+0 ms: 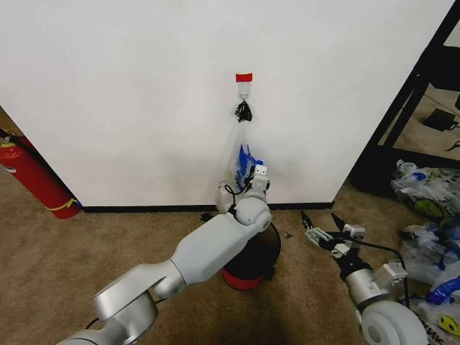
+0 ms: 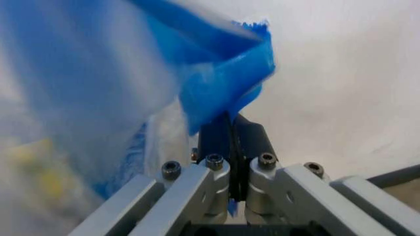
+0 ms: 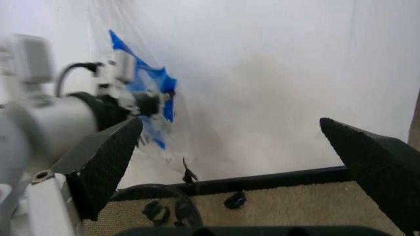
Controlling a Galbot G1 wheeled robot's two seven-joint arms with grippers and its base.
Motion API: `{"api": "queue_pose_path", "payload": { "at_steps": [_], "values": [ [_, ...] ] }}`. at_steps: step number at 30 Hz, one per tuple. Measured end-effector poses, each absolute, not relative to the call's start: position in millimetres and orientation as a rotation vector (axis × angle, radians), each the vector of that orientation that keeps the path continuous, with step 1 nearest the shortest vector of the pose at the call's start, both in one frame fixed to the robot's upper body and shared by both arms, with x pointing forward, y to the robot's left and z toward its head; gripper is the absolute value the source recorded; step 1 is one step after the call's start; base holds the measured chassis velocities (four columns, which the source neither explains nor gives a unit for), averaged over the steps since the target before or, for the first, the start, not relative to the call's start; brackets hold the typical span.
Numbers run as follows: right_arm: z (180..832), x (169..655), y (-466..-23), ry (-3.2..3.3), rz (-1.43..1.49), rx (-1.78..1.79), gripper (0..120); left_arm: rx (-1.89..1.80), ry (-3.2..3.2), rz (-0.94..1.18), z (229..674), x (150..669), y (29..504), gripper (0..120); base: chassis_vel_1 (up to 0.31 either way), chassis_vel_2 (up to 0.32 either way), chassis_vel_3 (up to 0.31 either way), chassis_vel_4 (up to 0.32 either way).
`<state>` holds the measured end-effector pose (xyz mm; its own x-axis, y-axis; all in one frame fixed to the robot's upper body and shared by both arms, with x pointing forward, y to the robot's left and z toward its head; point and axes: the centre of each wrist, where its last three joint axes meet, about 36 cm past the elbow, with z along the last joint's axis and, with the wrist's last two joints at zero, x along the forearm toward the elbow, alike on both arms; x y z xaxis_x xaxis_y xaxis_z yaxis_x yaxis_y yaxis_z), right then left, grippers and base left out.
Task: Pick up the garbage bag from the wall and place it over the trash bin.
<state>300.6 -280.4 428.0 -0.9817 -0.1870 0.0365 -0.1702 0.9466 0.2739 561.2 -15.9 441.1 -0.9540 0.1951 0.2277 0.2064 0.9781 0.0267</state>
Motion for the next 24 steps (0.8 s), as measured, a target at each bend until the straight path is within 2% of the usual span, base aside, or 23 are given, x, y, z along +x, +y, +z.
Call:
{"api": "queue_pose_path", "payload": {
  "at_steps": [6, 10, 14, 17, 18, 22, 24],
  "values": [
    [429.6, 302.3, -274.8, -3.036, -0.440, 0.304, 100, -0.431, -2.949, 0.279, 480.1, 518.2, 37.4, 0, 0.000, 0.000, 0.000, 0.000],
    [434.1, 307.2, -272.5, -3.050, -0.412, 0.344, 100, -0.510, -2.983, 0.435, 496.9, 494.0, 74.4, 0, 0.000, 0.000, 0.000, 0.000],
    [439.9, 313.9, -273.2, -3.081, -0.337, 0.373, 100, -0.542, -3.000, 0.487, 502.3, 479.5, 90.7, 0, 0.000, 0.000, 0.000, 0.000],
    [448.7, 323.2, -275.5, -3.123, -0.206, 0.403, 100, -0.560, -3.012, 0.524, 506.4, 470.0, 100.7, 0, 0.000, 0.000, 0.000, 0.000],
    [459.9, 335.8, -279.9, -3.161, -0.032, 0.455, 100, -0.563, -3.021, 0.542, 507.6, 464.0, 109.1, 0, 0.000, 0.000, 0.000, 0.000],
    [487.6, 363.6, -297.3, -3.184, 0.312, 0.575, 100, -0.594, -3.021, 0.566, 506.4, 458.7, 110.9, 0, 0.000, 0.000, 0.000, 0.000],
    [493.3, 369.0, -302.5, -3.181, 0.370, 0.593, 100, -0.615, -3.018, 0.572, 506.5, 458.4, 107.2, 0, 0.000, 0.000, 0.000, 0.000]
  ]
}}
